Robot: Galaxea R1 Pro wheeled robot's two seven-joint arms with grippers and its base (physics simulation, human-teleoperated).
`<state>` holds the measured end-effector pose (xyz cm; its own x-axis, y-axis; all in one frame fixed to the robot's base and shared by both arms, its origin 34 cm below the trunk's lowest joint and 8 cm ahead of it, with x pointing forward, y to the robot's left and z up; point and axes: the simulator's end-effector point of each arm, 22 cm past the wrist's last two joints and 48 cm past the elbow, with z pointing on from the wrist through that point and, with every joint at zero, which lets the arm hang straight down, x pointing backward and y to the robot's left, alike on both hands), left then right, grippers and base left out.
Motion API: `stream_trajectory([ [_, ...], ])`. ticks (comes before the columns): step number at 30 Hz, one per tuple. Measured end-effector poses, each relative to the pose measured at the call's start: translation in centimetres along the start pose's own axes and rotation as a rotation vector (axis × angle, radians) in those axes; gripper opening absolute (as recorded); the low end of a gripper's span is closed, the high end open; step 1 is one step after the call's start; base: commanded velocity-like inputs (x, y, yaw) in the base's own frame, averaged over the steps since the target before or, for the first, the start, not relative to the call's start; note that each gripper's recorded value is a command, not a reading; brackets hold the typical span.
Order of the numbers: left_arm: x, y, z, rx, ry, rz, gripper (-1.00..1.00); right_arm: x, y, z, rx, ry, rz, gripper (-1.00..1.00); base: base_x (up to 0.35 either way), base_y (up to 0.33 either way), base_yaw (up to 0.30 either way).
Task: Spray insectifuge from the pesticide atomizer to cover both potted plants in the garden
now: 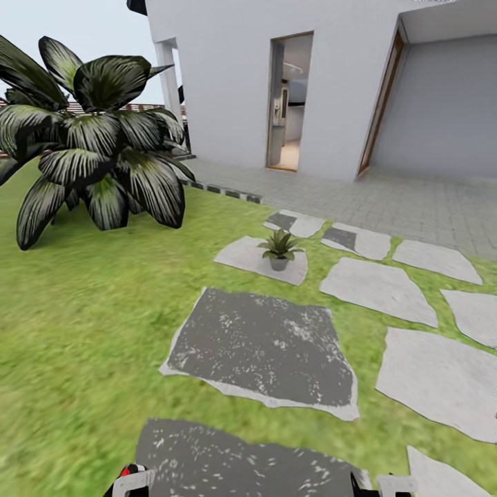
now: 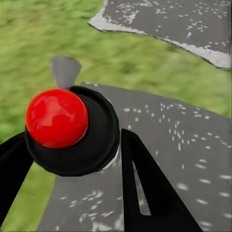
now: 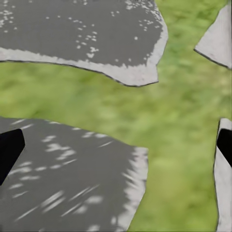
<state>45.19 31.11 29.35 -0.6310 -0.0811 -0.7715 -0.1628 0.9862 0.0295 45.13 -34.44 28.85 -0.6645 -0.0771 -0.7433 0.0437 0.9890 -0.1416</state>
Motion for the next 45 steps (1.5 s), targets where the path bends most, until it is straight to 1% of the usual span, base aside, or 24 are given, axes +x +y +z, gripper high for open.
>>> stream_trajectory([
  [5,-0.02,-0.01,0.00,0.000,-0.001,-0.001,-1.00,0.00,0.00,0.00,0.000,0.000,0.000,1.00,0.283,0.233,-0.252],
  [8,-0.03,0.01,0.00,0.000,-0.001,0.000,-1.00,0.00,0.01,0.00,0.000,0.000,0.000,1.00,0.282,0.237,-0.093],
  [45,-0.04,-0.03,0.00,0.001,-0.002,0.000,-1.00,-0.01,0.03,0.00,-0.001,0.000,0.000,1.00,0.283,0.230,-0.002],
])
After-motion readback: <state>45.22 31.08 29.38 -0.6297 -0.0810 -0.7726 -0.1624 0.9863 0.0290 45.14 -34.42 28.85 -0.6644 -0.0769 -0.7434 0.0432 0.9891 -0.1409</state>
